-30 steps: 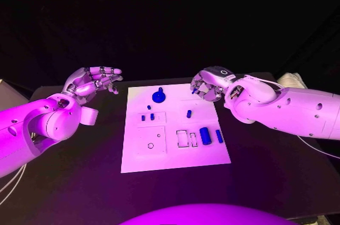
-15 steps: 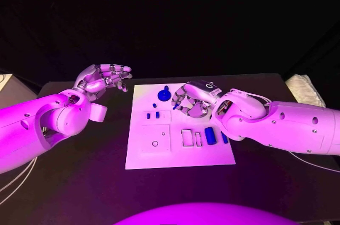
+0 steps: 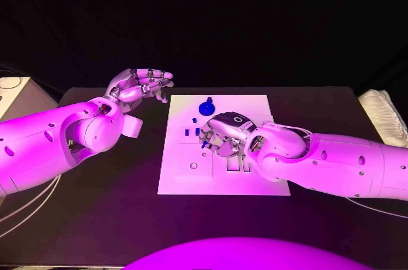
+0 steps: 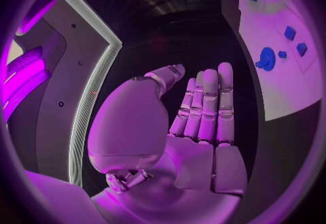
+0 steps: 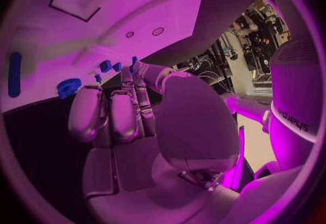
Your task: Assemble the parts on the task board
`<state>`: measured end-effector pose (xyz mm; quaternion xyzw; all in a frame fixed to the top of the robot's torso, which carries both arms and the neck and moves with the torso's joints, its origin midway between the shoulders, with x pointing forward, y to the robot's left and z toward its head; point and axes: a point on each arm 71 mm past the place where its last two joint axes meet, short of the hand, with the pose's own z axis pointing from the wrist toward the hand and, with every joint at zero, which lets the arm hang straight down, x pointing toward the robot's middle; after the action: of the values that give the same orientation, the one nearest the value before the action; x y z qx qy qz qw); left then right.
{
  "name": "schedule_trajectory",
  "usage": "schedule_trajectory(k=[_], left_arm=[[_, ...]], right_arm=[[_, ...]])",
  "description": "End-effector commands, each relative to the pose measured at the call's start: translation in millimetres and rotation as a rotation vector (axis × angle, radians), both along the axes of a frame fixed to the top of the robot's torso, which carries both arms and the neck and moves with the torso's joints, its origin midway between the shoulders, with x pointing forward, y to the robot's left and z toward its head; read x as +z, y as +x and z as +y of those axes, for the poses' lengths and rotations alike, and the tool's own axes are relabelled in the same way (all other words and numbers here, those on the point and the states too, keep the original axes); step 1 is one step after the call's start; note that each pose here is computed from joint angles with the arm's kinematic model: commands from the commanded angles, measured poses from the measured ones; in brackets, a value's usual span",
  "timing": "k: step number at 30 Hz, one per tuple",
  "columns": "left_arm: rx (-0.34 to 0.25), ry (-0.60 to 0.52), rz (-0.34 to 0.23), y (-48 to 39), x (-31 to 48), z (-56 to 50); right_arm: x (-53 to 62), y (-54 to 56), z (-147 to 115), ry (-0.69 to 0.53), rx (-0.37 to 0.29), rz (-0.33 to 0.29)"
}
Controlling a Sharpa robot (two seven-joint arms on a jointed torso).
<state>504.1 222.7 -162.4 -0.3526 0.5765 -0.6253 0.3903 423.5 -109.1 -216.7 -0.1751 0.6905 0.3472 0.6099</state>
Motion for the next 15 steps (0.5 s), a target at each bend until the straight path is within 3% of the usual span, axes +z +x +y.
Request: schedule_trajectory(k=[1,15], left_arm=[[-0.007,-0.010,0.005,-0.7,0.5,-2.8],[-0.016,-0.009,0.014,-0.8,-0.2,-3.5]], right_arm=[[-8.2,-0.4,1.0,-0.094,0.004,0.014],[-16.9,2.6,3.4,-0.157,-0.015,0.012]])
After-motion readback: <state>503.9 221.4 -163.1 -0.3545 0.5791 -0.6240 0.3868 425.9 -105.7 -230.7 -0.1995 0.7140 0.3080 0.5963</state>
